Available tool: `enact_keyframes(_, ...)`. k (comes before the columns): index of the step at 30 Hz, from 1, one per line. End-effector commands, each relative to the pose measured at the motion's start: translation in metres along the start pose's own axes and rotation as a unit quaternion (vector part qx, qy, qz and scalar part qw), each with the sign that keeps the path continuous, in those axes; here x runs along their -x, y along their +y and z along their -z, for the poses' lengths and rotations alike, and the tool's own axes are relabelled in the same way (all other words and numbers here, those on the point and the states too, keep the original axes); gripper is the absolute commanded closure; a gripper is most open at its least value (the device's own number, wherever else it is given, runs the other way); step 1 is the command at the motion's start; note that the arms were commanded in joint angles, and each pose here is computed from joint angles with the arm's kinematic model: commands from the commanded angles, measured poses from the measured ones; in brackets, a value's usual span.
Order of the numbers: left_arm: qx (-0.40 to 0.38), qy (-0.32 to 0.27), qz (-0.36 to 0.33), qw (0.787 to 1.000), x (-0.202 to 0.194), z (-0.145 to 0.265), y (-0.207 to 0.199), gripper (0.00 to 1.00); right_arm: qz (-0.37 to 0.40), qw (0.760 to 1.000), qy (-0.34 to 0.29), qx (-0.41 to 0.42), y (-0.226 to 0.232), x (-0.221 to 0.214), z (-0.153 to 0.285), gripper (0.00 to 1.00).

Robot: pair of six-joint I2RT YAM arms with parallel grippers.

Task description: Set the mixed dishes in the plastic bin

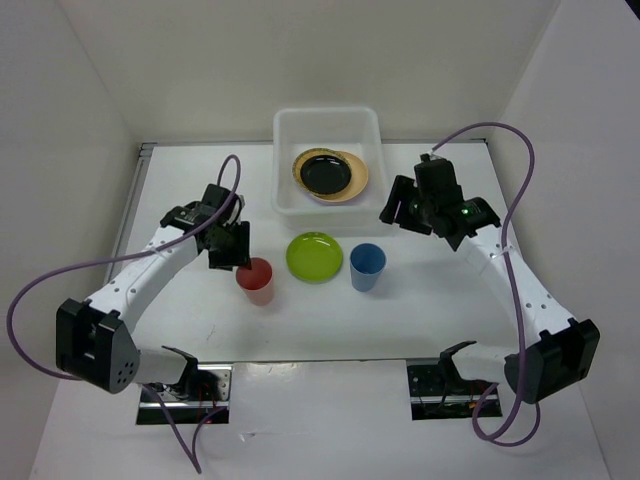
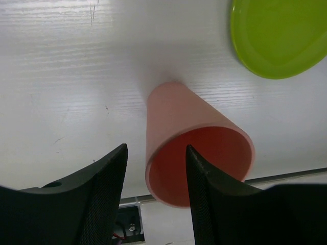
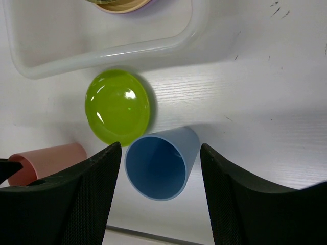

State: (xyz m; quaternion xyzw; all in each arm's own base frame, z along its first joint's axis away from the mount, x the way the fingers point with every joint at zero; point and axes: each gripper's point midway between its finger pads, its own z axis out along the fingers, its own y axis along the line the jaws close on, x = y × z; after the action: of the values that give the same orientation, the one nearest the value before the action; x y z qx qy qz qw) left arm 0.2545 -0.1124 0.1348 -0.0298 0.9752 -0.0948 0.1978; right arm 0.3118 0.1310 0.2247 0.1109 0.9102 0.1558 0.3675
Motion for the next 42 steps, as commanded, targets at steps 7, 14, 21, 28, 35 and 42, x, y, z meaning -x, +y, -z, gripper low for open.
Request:
enact_keyframes(7,0.03,0.048,0.01,0.998,-0.007,-0.019,0.007,0.61,0.014,0.999,-0.029,0.018,0.004,0.035,0.011,0.31)
enact_keyframes(14,0.043,0.055,-0.014,0.997,-0.002,-0.006,0.011,1.0,0.015,0.999,-0.039,0.028,0.007,0.054,0.009,0.31)
enact_keyframes(21,0.006,0.023,-0.046,0.999,0.024,0.058,-0.008,1.0,0.02,0.998,-0.042,0.038,0.011,0.065,0.006,0.31)
enact_keyframes(28,-0.033,-0.071,-0.055,0.995,0.1,0.098,-0.043,1.0,0.015,0.998,-0.047,0.048,0.012,0.071,0.002,0.31)
enact_keyframes(35,-0.054,-0.13,-0.089,0.986,0.196,0.081,-0.089,1.0,0.01,0.998,-0.053,0.038,-0.001,0.071,0.006,0.31)
enact_keyframes(42,-0.022,-0.124,-0.111,0.986,0.235,0.022,-0.103,1.0,0.003,0.998,-0.057,0.031,-0.009,0.071,0.008,0.31)
